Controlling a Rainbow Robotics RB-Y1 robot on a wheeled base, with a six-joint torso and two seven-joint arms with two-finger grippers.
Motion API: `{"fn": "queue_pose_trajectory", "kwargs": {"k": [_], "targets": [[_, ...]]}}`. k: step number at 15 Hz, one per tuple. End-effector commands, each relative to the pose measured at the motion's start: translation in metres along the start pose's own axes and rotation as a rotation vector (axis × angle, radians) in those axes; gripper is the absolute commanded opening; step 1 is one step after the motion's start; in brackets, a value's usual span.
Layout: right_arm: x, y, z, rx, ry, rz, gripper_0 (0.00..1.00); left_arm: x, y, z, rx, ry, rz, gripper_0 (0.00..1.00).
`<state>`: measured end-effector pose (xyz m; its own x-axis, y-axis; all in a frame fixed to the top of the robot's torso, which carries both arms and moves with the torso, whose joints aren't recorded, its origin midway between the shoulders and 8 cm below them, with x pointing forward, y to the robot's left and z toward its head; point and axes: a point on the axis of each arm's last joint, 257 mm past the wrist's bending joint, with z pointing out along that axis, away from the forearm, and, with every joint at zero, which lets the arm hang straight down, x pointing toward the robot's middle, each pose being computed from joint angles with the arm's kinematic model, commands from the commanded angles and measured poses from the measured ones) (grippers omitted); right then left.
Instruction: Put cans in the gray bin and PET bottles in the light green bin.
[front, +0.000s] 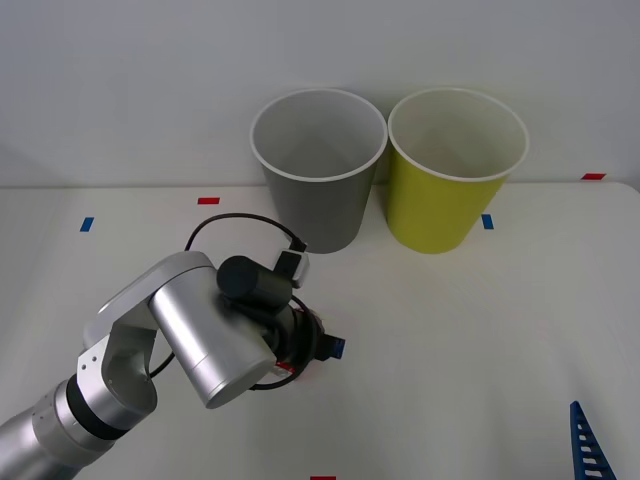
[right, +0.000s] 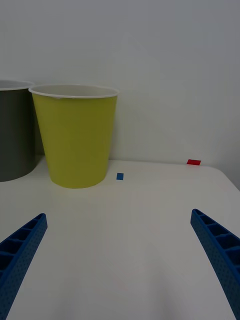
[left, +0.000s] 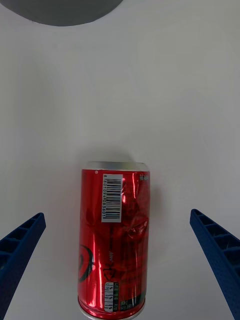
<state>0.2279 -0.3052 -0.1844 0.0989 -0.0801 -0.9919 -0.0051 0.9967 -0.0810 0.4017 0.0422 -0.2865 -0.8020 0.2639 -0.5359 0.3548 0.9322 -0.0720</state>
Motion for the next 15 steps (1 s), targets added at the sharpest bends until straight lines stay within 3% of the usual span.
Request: {"fn": "queue_pose_trajectory", "kwargs": {"k": [1, 9, 15], "targets": [[0.0, 0.0, 0.0, 0.0, 0.0, 0.0, 1.0, -0.001, -0.007, 0.006, 0.002, 0.011, -0.011, 1.0], [0.0, 0.0, 0.0, 0.0, 0.0, 0.0, 1.0, -0.004, 0.008, 0.023, -0.059, 0.028, -0.002, 1.0], [0.0, 0.0, 0.0, 0.0, 0.0, 0.0, 1.0, 0.001, 0.005, 0.031, -0.062, 0.05, 0.007, 1.0]]}}
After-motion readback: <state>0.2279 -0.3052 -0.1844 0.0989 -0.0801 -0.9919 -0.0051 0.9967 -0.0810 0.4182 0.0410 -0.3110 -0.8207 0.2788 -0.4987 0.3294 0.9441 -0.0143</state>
